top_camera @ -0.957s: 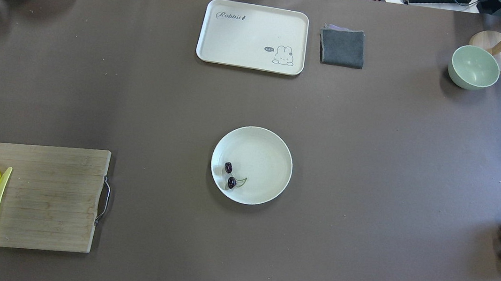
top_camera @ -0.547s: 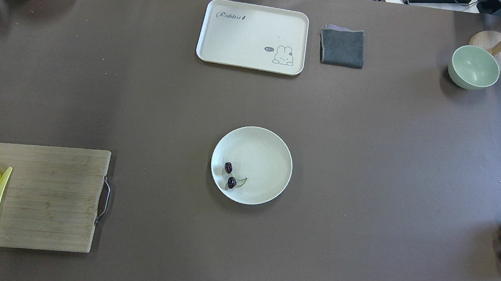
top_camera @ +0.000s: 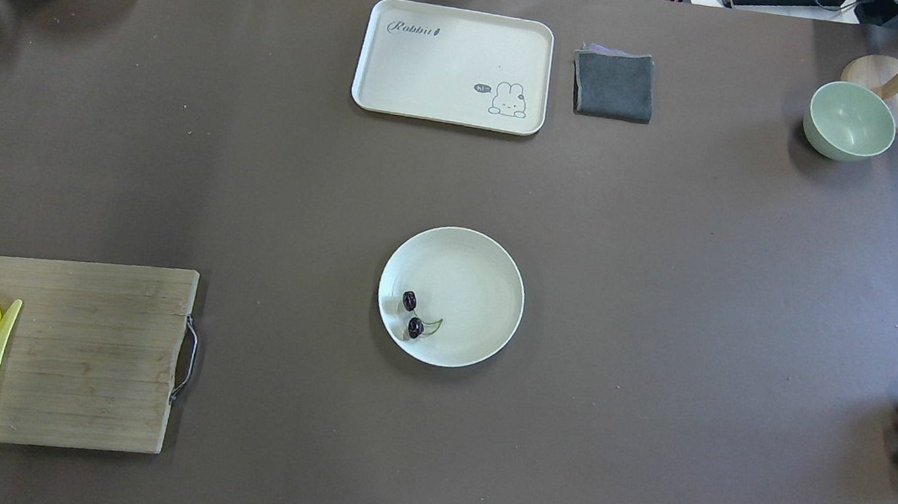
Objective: Place red cherry on plate
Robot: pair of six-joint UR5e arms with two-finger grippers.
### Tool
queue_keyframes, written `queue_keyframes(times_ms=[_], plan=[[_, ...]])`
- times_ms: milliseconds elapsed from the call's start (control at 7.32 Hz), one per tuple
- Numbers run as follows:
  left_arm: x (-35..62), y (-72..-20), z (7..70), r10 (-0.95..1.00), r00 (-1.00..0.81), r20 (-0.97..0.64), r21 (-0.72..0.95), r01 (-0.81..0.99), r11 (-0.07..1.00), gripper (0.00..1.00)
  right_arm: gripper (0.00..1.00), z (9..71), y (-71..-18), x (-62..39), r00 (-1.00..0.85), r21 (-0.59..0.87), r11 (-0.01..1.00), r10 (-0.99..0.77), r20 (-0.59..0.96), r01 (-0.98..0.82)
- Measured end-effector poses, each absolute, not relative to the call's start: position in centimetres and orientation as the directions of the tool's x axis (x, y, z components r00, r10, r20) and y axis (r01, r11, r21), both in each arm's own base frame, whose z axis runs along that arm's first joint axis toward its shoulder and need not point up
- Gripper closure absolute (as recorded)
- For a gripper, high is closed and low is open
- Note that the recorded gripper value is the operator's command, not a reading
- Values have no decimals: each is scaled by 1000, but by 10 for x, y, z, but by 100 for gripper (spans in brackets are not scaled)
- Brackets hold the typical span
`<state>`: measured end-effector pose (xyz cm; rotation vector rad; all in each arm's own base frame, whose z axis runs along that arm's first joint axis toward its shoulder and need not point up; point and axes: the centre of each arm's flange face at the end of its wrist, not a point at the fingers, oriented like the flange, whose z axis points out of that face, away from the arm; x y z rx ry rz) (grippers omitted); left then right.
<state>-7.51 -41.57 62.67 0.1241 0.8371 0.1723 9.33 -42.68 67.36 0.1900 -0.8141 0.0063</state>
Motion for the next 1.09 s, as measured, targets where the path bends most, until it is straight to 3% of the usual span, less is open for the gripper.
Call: queue_keyframes(times_ms=[1094], plan=[[-77, -417, 626, 196, 659, -726, 178, -95, 979, 2, 0, 672, -415, 97, 693, 172, 981, -64, 718, -87]])
